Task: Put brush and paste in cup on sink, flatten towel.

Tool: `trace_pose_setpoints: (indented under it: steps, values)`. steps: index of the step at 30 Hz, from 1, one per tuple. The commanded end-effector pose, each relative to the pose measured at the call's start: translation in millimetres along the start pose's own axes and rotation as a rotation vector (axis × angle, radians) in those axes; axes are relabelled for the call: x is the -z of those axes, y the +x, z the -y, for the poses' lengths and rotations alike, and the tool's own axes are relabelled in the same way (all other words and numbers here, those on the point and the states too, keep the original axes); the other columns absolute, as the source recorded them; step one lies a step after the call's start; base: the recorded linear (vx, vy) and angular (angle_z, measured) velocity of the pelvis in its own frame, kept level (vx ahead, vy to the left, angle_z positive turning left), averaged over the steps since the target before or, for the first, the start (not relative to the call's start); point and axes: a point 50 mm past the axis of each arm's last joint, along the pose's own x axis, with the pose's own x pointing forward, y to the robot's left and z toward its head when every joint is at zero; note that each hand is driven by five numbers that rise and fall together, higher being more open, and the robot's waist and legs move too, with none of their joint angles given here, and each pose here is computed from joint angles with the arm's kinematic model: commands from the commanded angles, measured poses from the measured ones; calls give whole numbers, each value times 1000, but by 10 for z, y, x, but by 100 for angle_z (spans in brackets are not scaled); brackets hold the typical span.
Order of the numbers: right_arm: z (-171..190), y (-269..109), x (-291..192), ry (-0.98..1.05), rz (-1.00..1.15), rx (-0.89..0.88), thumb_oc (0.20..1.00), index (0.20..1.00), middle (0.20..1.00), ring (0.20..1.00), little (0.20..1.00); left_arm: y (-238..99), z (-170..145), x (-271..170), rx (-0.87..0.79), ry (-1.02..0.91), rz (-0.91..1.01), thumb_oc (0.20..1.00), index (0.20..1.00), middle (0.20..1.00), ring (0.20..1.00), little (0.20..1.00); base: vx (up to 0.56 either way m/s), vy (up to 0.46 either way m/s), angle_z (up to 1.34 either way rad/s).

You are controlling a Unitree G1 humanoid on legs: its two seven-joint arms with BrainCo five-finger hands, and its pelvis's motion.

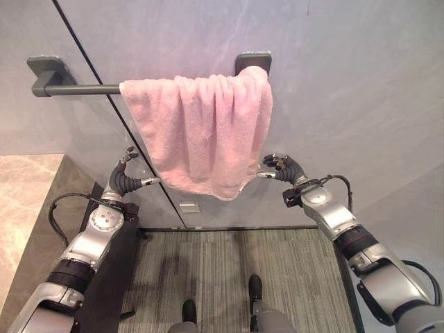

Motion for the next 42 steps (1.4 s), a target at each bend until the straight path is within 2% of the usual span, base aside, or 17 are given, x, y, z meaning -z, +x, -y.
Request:
trace_pose_setpoints:
  steps: [1, 9, 19, 20, 21, 22, 24, 25, 26, 27, 28, 31, 37, 42]
  values:
    - [-64, 162, -595, -24, 177, -14, 1000, 1000, 1000, 1000, 1000, 238, -71, -456, 26, 10, 160, 1000, 1000, 1000, 1000, 1000, 0, 0, 0]
    - [-220, 152, -736, -4, 226, -72, 1000, 1000, 1000, 1000, 1000, 261, 175, -736, 143, -265, 222, 1000, 1000, 1000, 1000, 1000, 0, 0, 0]
    - [-263, 149, -768, 21, 238, -92, 1000, 1000, 1000, 1000, 1000, 340, 148, -923, 177, -228, 266, 1000, 1000, 1000, 1000, 1000, 0, 0, 0]
    - [-306, 145, -765, 26, 237, -104, 887, 887, 887, 887, 887, 344, 189, -925, 187, -227, 262, 1000, 1000, 1000, 1000, 1000, 0, 0, 0]
    - [-315, 144, -766, 29, 237, -104, 636, 636, 636, 636, 636, 347, 199, -925, 189, -226, 259, 1000, 1000, 1000, 1000, 1000, 0, 0, 0]
    - [-327, 144, -767, 35, 236, -106, 200, 200, 200, 200, 200, 350, 213, -927, 191, -228, 257, 1000, 1000, 1000, 1000, 1000, 0, 0, 0]
    - [-419, 125, -667, 87, 204, -124, 200, 200, 200, 200, 200, 316, 280, -908, 207, -266, 248, 1000, 1000, 1000, 1000, 1000, 0, 0, 0]
    - [-443, 114, -627, 101, 195, -131, 200, 200, 200, 200, 200, 293, 302, -872, 212, -284, 236, 922, 922, 922, 922, 922, 0, 0, 0]
    - [-471, 102, -590, 112, 186, -141, 200, 200, 200, 200, 200, 273, 322, -844, 218, -298, 227, 900, 900, 900, 900, 900, 0, 0, 0]
    - [-487, 95, -568, 118, 179, -147, 200, 200, 200, 200, 200, 261, 343, -821, 226, -302, 218, 793, 793, 793, 793, 793, 0, 0, 0]
    - [-511, 83, -521, 125, 165, -155, 200, 200, 200, 200, 200, 243, 368, -770, 232, -307, 199, 567, 567, 567, 567, 567, 0, 0, 0]
    - [-521, 63, -464, 150, 150, -158, 200, 200, 200, 200, 200, 216, 395, -711, 233, -318, 177, 344, 344, 344, 344, 344, 0, 0, 0]
    - [-492, 25, -469, 203, 165, -157, 200, 200, 200, 200, 200, 167, 371, -619, 206, -361, 152, 322, 322, 322, 322, 322, -5, -1, 0]
    - [-465, -53, -482, 250, 201, -162, 200, 200, 200, 200, 200, 90, 342, -547, 182, -404, 138, 263, 263, 263, 263, 263, 0, 0, 0]
